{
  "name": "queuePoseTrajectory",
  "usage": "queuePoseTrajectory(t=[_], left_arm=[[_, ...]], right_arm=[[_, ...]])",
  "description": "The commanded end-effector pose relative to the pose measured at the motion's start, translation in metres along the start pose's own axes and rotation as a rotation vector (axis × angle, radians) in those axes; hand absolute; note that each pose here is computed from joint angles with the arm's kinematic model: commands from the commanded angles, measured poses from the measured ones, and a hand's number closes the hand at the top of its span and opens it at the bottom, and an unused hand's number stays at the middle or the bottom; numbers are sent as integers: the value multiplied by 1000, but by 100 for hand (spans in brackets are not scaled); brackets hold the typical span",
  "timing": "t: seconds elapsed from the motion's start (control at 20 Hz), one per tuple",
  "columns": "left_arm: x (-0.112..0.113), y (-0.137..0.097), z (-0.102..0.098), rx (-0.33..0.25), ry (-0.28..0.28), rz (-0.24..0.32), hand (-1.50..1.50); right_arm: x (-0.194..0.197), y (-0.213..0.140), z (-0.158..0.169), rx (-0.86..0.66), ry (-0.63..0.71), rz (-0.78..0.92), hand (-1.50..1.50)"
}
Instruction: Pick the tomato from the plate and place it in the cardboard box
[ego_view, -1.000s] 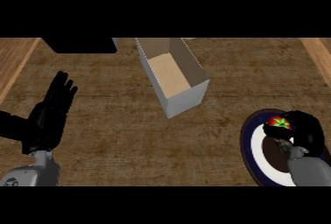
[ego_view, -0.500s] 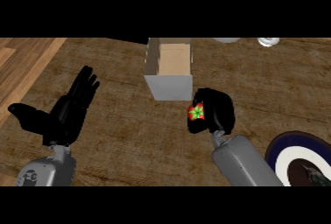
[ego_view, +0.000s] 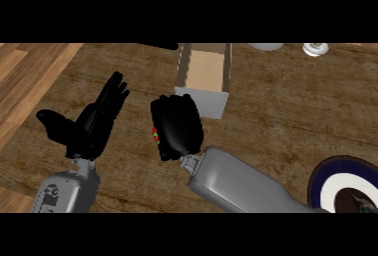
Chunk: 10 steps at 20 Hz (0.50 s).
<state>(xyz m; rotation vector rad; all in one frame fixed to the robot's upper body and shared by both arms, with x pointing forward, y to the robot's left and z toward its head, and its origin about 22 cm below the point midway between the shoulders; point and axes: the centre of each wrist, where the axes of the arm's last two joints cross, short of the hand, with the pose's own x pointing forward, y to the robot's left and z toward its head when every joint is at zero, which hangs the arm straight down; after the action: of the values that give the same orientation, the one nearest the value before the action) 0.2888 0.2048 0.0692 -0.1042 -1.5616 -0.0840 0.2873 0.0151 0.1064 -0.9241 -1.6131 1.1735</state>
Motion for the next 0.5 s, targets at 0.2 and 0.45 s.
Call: queuePoseTrajectory(t=[0.2,0.45], left_arm=[[-3,2,-5,31,6,4,0],[-5,20,-2,75,21,-7,0]], right_arm=[[51,-44,-8,-214,95,-115,150],[75,-84,-26,-327,192,-141,150]])
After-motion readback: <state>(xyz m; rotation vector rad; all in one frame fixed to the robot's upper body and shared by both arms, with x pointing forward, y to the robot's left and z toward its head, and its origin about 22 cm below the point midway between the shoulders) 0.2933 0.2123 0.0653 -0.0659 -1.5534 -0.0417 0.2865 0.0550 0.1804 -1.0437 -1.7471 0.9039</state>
